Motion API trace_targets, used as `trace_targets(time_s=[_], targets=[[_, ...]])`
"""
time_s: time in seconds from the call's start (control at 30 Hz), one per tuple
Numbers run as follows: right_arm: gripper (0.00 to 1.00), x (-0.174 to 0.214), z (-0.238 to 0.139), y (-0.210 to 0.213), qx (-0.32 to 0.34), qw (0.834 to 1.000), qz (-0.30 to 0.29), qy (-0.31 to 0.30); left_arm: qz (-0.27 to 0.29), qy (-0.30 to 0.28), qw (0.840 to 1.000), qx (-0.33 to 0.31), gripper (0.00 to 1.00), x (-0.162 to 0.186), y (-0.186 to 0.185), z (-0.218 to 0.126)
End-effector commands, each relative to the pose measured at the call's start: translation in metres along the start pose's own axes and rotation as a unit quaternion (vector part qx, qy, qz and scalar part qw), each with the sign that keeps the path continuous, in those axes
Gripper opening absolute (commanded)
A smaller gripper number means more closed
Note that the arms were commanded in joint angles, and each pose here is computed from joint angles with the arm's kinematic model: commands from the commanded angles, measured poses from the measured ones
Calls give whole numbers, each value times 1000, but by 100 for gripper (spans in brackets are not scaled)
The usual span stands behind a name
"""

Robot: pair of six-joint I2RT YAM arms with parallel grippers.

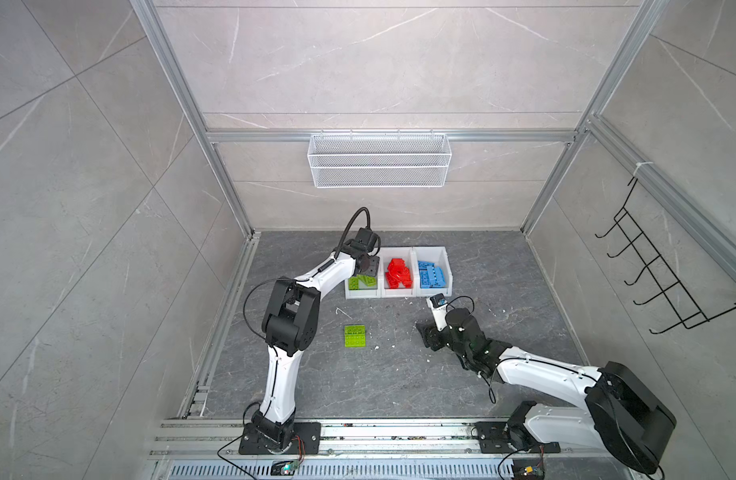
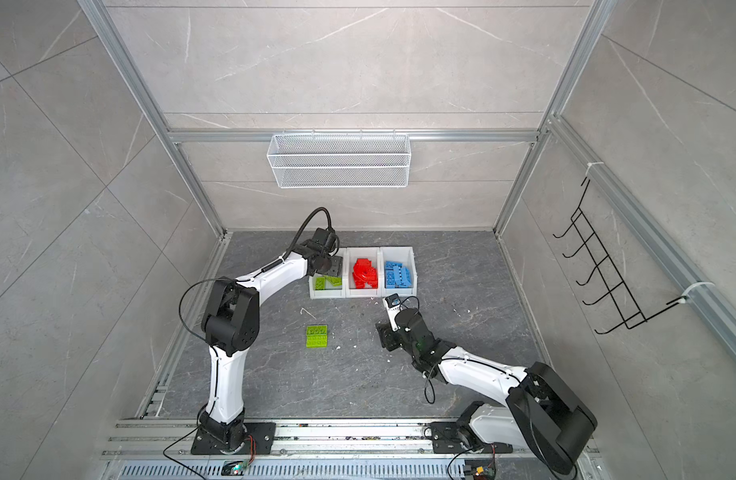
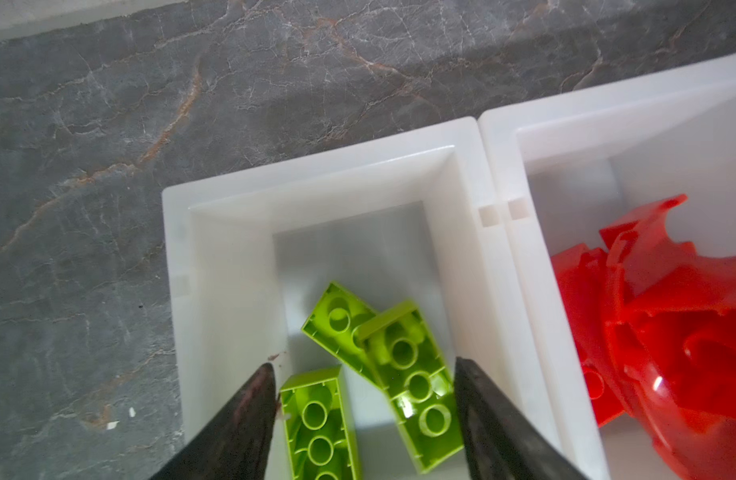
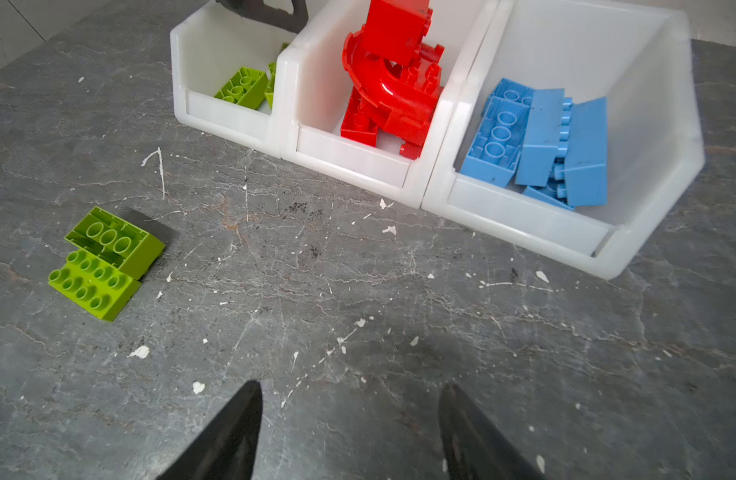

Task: Sort the legos into containers by color
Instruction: 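Carry the lime-green brick into the green compartment and release it, then move the left gripper back to the lime-green bricks and grasp one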

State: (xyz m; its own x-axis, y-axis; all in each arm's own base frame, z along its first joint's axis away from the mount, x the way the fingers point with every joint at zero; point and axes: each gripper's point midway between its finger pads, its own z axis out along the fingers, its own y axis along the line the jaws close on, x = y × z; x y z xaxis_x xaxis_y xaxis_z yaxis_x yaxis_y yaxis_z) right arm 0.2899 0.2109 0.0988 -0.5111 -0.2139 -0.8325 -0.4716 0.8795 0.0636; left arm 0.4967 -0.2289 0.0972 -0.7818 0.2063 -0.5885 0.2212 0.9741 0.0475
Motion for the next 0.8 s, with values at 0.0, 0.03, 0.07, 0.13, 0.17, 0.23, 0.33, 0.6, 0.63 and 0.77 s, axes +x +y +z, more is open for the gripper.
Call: trace_targets(time_s=[0.0,0.03,0.07,0.13,0.17,0.23,0.33,0.6,0.63,0.77], targets=[[69,3,-4,1,-1,1000,-3,-2,-4,-36,999,5,77,-28,4,-36],[69,2,-4,1,-2,1000,-3,-2,-5,-41,999,6,78,-29,5,-44],[69,3,-3,1,-3,1000,-3,-1,-6,-49,999,9,79,-32,4,-54],[69,2,-4,2,-6,1000,-2,-3,-4,-64,998,11,81,-36,2,-74],[69,1,-5,2,-5,1000,-2,-4,-2,-72,997,13,82,-37,-1,-87],[69,1,-6,2,-5,1000,-2,-5,8,-86,996,10,83,-37,-9,-111],[69,0,-6,2,-4,1000,-2,-5,17,-82,996,-12,84,-24,-14,-141],[69,5,-1,5,-11,1000,-1,5,-73,-3,997,-17,95,82,0,-145],[69,5,0,5,-12,1000,-1,7,-86,11,996,-22,96,94,2,-143],[69,7,3,6,-13,1000,-2,13,-97,49,994,-31,97,126,2,-132]])
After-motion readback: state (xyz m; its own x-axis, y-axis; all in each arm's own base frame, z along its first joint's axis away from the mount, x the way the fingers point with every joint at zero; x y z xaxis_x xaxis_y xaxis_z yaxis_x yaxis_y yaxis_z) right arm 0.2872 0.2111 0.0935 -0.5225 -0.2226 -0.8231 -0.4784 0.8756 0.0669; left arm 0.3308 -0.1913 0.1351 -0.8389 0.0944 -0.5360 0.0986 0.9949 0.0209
